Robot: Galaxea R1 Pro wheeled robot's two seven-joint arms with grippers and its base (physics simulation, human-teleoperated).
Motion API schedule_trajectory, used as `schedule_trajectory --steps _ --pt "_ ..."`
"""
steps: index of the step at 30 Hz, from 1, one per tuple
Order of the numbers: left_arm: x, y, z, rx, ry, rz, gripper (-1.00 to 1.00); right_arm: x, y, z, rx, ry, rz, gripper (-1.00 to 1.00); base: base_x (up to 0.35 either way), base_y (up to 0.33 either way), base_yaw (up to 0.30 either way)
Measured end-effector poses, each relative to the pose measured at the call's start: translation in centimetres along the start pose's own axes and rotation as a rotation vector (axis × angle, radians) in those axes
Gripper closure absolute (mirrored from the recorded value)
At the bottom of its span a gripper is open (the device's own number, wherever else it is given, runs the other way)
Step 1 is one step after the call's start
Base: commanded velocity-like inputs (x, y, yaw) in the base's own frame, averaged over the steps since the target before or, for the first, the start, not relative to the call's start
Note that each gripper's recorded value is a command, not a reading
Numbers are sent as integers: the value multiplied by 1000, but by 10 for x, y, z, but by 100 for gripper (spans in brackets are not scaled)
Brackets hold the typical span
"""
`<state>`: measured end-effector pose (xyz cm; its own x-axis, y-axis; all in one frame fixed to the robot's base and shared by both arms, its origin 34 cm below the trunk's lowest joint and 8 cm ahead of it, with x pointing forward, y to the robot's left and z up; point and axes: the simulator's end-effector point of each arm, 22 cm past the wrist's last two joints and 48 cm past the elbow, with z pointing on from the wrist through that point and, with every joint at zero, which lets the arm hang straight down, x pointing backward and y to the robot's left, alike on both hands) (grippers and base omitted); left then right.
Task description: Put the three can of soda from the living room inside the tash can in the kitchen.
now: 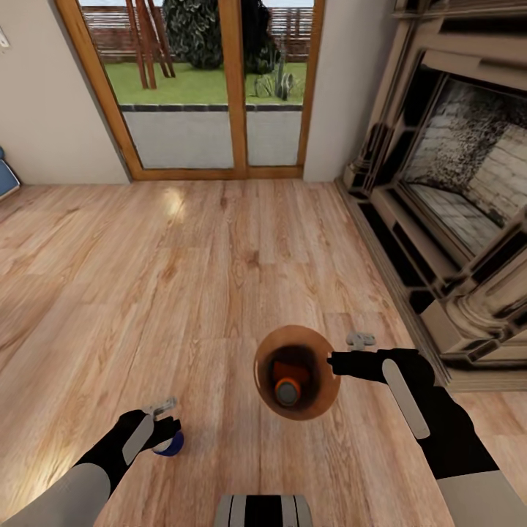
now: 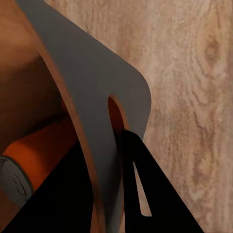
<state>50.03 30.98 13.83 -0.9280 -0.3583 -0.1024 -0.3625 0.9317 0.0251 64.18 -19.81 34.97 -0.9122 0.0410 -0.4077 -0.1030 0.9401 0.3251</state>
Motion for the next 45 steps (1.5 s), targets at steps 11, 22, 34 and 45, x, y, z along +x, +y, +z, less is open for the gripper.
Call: schedule_trajectory --steps 11,22,34,45 --pt "-10 -4 -2 6 -13 -1 -100 1 -1 1 -2 3 3 100 0 0 0" --pt "-1 0 12 -9 15 2 -100 15 -8 17 2 36 15 100 0 0 0" --pt "0 1 14 -12 2 -3 -100 14 -7 17 -2 34 16 100 0 0 0" --pt "-2 7 15 -11 -10 -17 100 14 -6 16 -3 33 15 100 0 0 0"
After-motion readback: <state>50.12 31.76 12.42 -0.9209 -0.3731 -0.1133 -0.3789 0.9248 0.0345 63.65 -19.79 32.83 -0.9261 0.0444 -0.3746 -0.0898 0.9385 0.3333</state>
